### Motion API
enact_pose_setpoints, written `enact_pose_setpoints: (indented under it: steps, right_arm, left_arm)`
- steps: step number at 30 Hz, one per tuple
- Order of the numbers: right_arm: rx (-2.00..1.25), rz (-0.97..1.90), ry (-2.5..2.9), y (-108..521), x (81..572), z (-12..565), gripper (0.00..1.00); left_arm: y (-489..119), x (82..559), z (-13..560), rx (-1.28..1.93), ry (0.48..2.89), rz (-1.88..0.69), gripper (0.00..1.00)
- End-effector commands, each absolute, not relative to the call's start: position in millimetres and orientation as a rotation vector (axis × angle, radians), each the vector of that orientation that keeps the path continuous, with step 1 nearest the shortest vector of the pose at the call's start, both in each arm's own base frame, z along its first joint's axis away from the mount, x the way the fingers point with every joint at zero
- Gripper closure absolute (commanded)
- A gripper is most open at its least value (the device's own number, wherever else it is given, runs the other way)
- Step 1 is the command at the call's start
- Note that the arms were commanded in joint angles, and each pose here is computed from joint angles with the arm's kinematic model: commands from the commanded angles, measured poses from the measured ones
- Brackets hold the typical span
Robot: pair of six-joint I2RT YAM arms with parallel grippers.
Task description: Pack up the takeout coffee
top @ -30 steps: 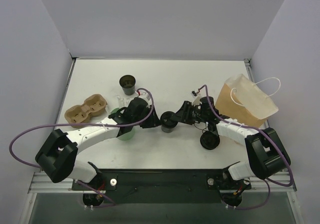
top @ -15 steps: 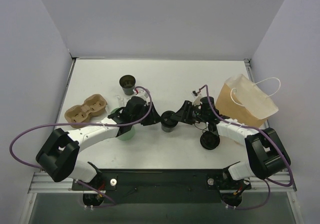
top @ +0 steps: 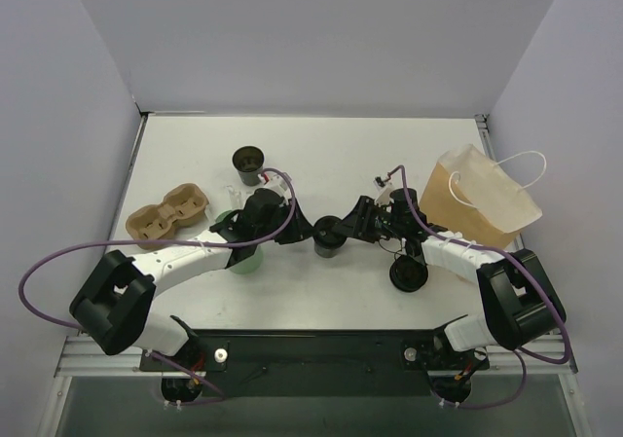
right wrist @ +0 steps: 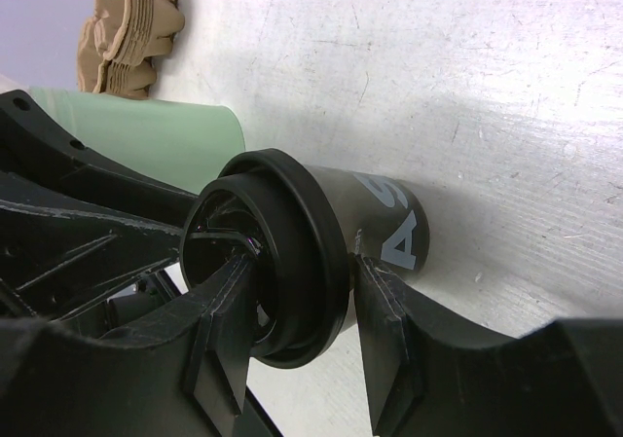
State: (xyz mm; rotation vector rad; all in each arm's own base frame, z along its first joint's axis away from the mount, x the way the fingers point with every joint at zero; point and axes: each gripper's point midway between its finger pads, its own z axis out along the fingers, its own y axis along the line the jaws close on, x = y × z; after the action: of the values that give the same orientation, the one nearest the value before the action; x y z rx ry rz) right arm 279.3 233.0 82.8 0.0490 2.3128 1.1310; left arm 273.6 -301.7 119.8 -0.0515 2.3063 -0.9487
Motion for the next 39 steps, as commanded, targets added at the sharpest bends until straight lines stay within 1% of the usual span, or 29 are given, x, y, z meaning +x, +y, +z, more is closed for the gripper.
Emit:
enact_pose_setpoints:
  steps: [1, 7, 9, 11, 16, 26, 34, 39]
  right_arm:
    - [0.151, 0.851, 2.608, 193.2, 243.5, 7.3, 0.82]
    - [0.161, 0.859, 2.611, 194.3, 243.6, 5.4, 0.82]
    - [0.165, 0.861, 2.615, 194.5, 243.8, 3.7, 0.82]
    - [0.177, 0.861, 2.620, 193.7, 242.7, 1.2, 0.83]
    - [0.225, 0.857, 2.649, 188.2, 238.0, -11.3, 0.83]
    - [0.289, 0.838, 2.699, 179.8, 230.1, -27.9, 0.85]
    - [0.304, 0.795, 2.738, 172.9, 228.1, -35.9, 0.85]
    - [0.303, 0.769, 2.754, 171.5, 230.6, -37.4, 0.85]
  left_arm:
    - [-304.2, 278.5, 120.1, -0.076, 2.281, -0.977, 0.62]
    - [-302.5, 278.5, 107.1, -0.095, 2.304, -0.957, 0.63]
    - [-300.5, 278.8, 99.2, -0.109, 2.323, -0.935, 0.65]
    - [-292.8, 277.6, 85.0, -0.142, 2.365, -0.869, 0.68]
    - [-273.0, 266.5, 49.6, -0.201, 2.459, -0.737, 0.70]
    - [-247.8, 245.8, -3.7, -0.227, 2.600, -0.453, 0.71]
    - [-240.3, 242.2, -4.4, -0.179, 2.598, -0.295, 0.71]
    - [-236.7, 249.3, 19.6, -0.151, 2.564, -0.272, 0.70]
